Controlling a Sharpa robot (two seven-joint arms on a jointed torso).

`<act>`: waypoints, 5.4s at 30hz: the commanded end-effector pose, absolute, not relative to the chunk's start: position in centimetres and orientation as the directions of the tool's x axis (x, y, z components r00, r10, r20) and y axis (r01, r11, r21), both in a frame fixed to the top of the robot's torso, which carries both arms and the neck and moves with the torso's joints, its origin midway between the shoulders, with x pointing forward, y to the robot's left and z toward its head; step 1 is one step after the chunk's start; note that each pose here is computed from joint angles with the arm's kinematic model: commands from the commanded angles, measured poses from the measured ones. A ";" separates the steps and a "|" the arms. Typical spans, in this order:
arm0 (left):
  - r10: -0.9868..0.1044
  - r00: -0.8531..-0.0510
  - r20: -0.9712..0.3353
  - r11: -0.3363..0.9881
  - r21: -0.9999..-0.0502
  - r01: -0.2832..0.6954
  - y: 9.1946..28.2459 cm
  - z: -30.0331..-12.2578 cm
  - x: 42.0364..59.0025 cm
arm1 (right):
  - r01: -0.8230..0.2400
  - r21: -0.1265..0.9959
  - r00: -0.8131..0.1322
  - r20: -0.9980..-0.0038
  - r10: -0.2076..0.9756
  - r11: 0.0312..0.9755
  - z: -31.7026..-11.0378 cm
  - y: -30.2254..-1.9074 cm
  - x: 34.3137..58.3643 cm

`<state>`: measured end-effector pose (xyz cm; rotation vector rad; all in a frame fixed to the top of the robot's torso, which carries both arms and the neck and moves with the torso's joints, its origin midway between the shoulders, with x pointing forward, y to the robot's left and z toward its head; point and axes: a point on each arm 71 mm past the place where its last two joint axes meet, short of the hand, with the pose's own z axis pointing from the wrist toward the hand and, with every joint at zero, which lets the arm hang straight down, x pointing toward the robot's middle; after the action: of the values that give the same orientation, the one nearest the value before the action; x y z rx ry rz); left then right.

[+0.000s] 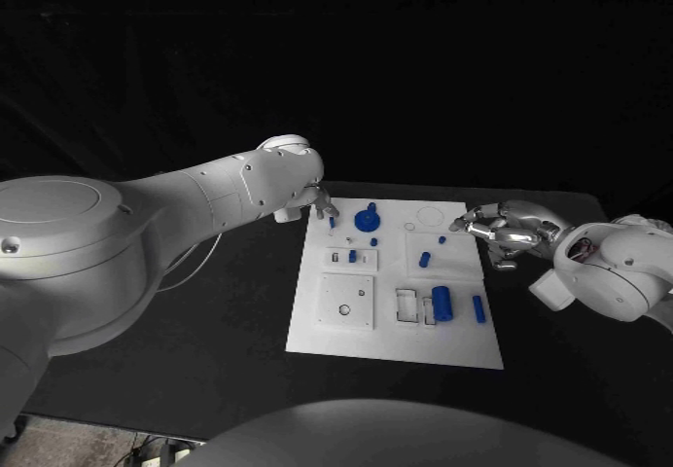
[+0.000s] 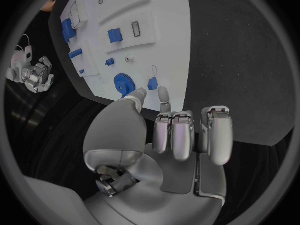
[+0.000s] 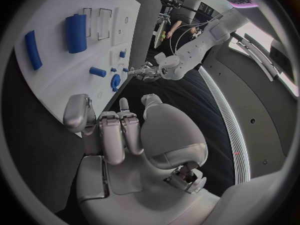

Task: Assemble the parts on the task board

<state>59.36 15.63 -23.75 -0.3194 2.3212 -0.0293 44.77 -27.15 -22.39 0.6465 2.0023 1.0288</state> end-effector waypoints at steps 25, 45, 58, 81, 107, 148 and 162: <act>-0.253 -0.676 -0.692 0.968 -0.175 -0.183 14.6 -24.7 59.1 | 0.078 0.836 -0.583 -0.404 0.705 0.543 -22.4 -26.9 44.7; -0.251 -0.682 -0.687 0.968 -0.167 -0.188 14.3 -25.1 59.0 | 0.080 0.836 -0.584 -0.402 0.705 0.543 -22.4 -27.0 44.6; -0.254 -0.679 -0.689 0.967 -0.159 -0.201 14.4 -25.3 59.0 | 0.081 0.836 -0.584 -0.402 0.706 0.543 -22.4 -27.1 44.5; -0.261 -0.669 -0.696 0.965 -0.171 -0.198 14.4 -25.3 59.0 | 0.083 0.835 -0.585 -0.401 0.705 0.544 -22.4 -27.2 44.5; -0.195 -0.608 -0.770 0.977 -0.210 -0.047 14.4 -24.4 57.3 | 0.103 0.827 -0.576 -0.403 0.711 0.552 -22.5 -28.0 44.3; -0.161 -0.630 -0.759 0.973 -0.230 0.027 14.6 -25.0 49.3 | 0.143 0.819 -0.575 -0.387 0.720 0.555 -24.4 -28.6 43.4; -0.152 -0.636 -0.757 0.972 -0.230 0.042 14.2 -25.4 49.3 | 0.140 0.821 -0.575 -0.387 0.721 0.553 -24.4 -28.5 43.4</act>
<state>49.30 14.49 -25.36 -0.0879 2.2477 -0.2678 43.47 -28.69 -24.39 0.7037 2.0413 0.9833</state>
